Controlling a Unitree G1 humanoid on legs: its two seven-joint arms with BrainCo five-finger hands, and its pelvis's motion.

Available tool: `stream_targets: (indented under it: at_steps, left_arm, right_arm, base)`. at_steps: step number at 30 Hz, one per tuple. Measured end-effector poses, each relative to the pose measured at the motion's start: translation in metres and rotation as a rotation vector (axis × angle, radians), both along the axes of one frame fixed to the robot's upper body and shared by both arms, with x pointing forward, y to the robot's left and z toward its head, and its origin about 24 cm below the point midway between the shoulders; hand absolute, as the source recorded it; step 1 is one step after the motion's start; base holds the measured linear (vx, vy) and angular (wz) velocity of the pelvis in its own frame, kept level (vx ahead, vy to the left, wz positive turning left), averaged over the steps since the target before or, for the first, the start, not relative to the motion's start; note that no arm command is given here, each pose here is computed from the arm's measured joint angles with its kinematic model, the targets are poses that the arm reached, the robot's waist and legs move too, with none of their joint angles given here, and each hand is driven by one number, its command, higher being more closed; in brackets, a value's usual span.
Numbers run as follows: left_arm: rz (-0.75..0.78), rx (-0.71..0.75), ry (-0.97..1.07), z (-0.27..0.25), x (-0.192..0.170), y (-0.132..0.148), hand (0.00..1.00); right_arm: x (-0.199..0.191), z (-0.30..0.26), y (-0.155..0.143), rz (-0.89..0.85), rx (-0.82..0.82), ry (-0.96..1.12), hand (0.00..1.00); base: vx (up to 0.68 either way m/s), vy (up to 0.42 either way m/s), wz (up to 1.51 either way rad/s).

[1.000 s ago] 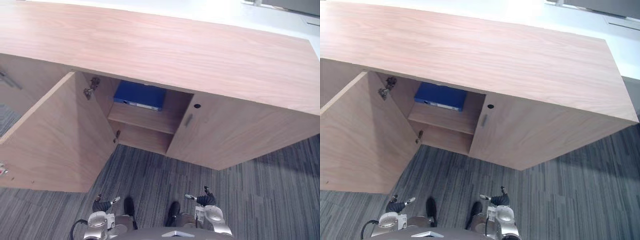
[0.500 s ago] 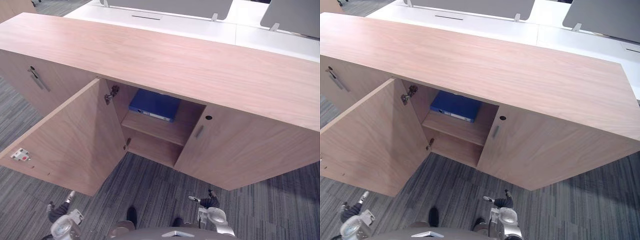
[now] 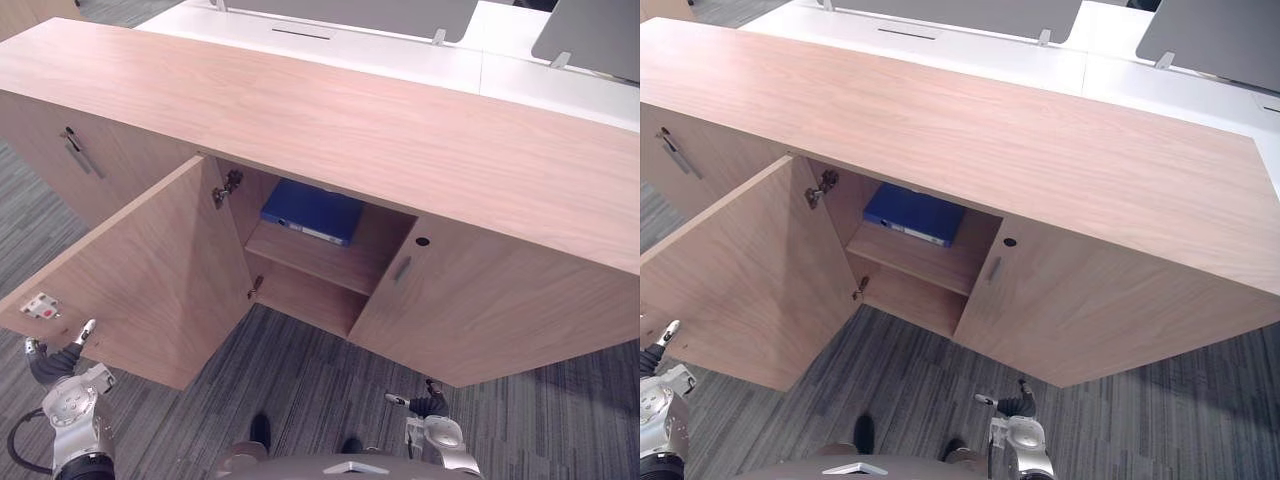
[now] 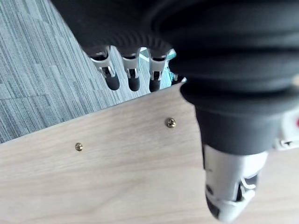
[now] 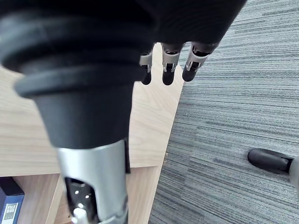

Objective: Walk over to the cabinet, pick up the folder, carry it to the office cabinet, place the folder inside the office cabinet, then close the office cabinet door

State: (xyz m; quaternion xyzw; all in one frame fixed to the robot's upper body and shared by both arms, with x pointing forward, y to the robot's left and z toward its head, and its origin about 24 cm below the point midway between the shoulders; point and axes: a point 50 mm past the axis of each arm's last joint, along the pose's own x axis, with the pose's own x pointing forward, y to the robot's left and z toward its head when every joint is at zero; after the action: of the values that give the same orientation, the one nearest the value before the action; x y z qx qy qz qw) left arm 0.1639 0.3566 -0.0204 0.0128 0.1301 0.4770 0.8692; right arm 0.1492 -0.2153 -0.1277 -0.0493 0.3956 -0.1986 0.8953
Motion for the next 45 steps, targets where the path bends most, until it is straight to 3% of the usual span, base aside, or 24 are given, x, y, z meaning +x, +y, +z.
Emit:
stream_targets:
  at_steps: [10,16,24,29,36,45]
  left_arm:
    - [-0.048,0.099,-0.020,0.020,0.005,0.006,0.00]
    - [-0.107,0.096,-0.012,0.016,-0.001,-0.011,0.00]
    - [-0.293,0.018,0.050,-0.007,-0.023,-0.060,0.00]
    - [-0.567,-0.105,0.146,-0.033,-0.034,-0.108,0.00]
    - [-0.995,-0.233,0.186,-0.051,-0.024,-0.194,0.00]
    - [-1.126,-0.223,0.259,-0.063,-0.006,-0.220,0.00]
  right_arm:
    - [-0.010,-0.005,-0.001,-0.006,0.004,0.032,0.00]
    - [-0.023,-0.011,-0.001,-0.011,0.013,0.084,0.00]
    - [-0.028,-0.013,0.001,-0.013,0.020,0.103,0.00]
    - [-0.028,-0.014,0.002,-0.009,0.022,0.105,0.00]
    - [-0.038,-0.019,0.012,0.007,0.042,0.139,0.00]
    - [-0.038,-0.020,0.016,0.021,0.043,0.151,0.00]
  base:
    - [-0.01,-0.002,-0.02]
    - [-0.01,0.002,0.00]
    - [-0.02,0.010,0.05]
    - [-0.08,0.025,-0.05]
    - [-0.04,0.034,-0.19]
    - [0.03,0.008,-0.23]
